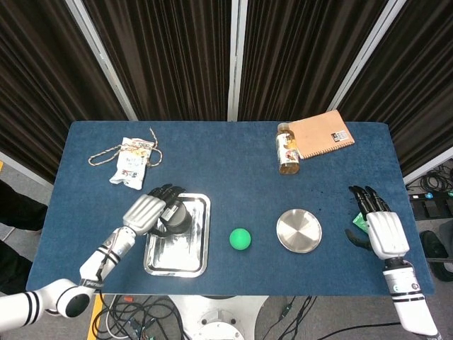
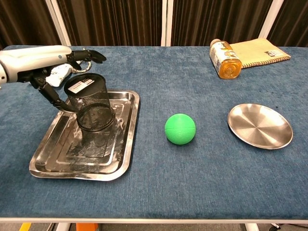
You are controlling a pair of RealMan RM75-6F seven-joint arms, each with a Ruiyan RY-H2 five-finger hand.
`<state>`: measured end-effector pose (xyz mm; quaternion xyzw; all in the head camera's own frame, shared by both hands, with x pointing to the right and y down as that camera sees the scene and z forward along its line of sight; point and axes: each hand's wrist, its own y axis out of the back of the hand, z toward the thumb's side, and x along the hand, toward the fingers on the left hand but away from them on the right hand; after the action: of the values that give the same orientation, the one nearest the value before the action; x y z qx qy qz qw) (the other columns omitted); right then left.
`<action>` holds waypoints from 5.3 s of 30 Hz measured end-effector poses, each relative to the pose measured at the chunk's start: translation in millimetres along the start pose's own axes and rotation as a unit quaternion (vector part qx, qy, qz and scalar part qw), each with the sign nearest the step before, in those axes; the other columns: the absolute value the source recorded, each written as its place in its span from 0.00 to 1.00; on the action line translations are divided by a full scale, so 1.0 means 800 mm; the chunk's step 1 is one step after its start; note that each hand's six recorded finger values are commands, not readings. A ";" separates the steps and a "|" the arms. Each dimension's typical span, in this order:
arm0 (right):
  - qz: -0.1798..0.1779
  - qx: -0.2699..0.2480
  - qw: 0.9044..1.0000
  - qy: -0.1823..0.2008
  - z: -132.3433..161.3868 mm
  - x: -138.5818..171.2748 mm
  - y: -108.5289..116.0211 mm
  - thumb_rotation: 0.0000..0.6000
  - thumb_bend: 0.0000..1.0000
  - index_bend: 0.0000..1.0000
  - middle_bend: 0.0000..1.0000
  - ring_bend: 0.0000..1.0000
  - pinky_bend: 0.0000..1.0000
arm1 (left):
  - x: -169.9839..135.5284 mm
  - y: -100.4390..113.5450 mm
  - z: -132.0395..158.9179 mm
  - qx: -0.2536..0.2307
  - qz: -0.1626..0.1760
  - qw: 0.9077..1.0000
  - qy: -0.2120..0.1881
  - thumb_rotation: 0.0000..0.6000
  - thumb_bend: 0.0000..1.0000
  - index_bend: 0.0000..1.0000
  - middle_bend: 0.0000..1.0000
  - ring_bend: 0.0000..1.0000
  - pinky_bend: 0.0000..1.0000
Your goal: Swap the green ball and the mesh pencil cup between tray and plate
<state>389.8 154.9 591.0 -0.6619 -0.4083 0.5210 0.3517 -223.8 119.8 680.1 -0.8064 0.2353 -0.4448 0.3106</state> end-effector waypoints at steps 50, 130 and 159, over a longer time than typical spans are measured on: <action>-0.043 -0.052 0.995 -0.069 -0.075 0.034 0.016 1.00 0.18 0.00 0.08 0.00 0.18 | 0.190 0.039 0.141 -0.028 0.009 0.991 -0.133 1.00 0.26 0.36 0.33 0.29 0.54; -0.054 -0.074 0.991 -0.100 -0.106 0.032 0.034 1.00 0.18 0.00 0.08 0.00 0.18 | 0.074 -0.071 0.207 0.102 0.026 0.956 -0.275 1.00 0.16 0.23 0.22 0.16 0.38; -0.053 -0.080 0.990 -0.100 -0.111 0.032 0.031 1.00 0.18 0.00 0.08 0.00 0.18 | 0.098 -0.105 0.204 0.123 -0.028 0.956 -0.264 1.00 0.25 0.31 0.27 0.23 0.53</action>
<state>484.3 164.3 577.0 -0.6096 -0.5166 0.5309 0.2822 -35.7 174.7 717.1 -0.8569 0.0657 -0.2500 0.4460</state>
